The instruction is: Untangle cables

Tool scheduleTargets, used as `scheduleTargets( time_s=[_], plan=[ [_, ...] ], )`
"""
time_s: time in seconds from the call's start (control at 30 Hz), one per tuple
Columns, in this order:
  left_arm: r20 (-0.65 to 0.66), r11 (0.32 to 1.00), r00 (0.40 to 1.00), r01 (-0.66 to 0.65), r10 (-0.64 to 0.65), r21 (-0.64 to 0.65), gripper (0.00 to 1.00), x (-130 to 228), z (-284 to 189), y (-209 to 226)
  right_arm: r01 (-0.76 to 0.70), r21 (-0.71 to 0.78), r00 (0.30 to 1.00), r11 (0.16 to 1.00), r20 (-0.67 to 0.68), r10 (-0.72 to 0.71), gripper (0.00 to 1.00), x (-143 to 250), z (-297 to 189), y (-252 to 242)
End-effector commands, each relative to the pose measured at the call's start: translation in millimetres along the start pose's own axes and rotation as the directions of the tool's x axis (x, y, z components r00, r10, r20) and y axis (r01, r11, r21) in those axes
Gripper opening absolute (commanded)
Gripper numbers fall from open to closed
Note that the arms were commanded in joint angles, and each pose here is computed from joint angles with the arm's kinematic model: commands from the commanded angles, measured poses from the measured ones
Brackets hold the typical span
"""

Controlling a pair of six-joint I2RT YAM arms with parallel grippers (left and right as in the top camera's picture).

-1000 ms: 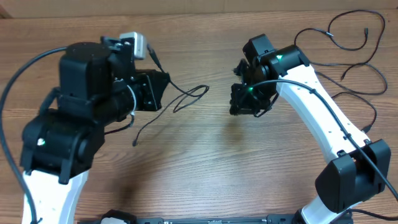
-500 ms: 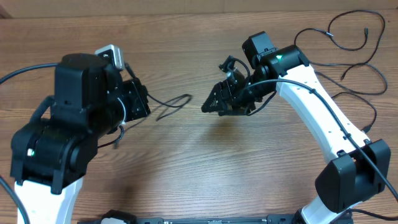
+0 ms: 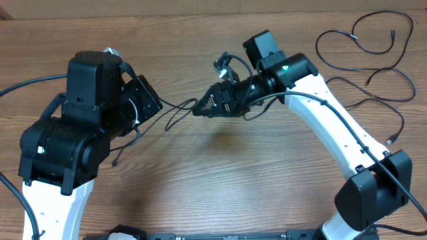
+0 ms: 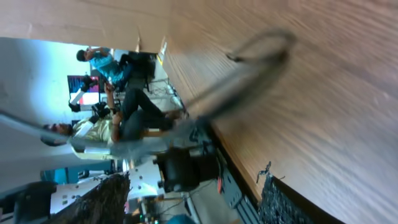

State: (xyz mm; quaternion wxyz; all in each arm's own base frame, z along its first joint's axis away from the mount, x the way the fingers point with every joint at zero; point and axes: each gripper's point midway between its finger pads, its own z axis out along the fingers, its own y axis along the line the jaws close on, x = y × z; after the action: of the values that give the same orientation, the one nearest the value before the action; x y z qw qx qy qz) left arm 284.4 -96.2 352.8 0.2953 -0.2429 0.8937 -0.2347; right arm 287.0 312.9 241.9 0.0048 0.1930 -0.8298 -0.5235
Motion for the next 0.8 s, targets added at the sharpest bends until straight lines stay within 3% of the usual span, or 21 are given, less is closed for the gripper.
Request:
scheduleTargets(
  time_s=[0.0,0.23,0.47,0.63,0.77],
  plan=[
    [-0.072,0.992,0.996,0.055,-0.047,0.112,0.04,8,-5,-23,-0.102,0.101,0.994,0.990,0.056,0.097,0.68,-11,8,-14],
    [-0.144,0.978,0.989,0.059,-0.030,0.201,0.04,19,-9,-40,-0.164,0.359,0.975,0.919,0.198,0.097,0.65,-28,9,-51],
    [-0.147,0.977,0.989,0.032,-0.001,0.213,0.04,20,-9,-41,-0.184,0.422,0.967,0.888,0.242,0.086,0.65,-33,6,-61],
    [-0.110,0.974,0.990,-0.067,0.092,0.215,0.04,17,-9,-39,-0.396,0.603,0.899,0.692,0.408,0.159,0.66,-28,-27,-107],
    [-0.114,0.966,0.976,-0.161,0.187,0.204,0.04,22,-8,-34,-0.446,0.720,0.882,0.531,0.453,0.126,0.87,-16,-55,-132]
  ],
)
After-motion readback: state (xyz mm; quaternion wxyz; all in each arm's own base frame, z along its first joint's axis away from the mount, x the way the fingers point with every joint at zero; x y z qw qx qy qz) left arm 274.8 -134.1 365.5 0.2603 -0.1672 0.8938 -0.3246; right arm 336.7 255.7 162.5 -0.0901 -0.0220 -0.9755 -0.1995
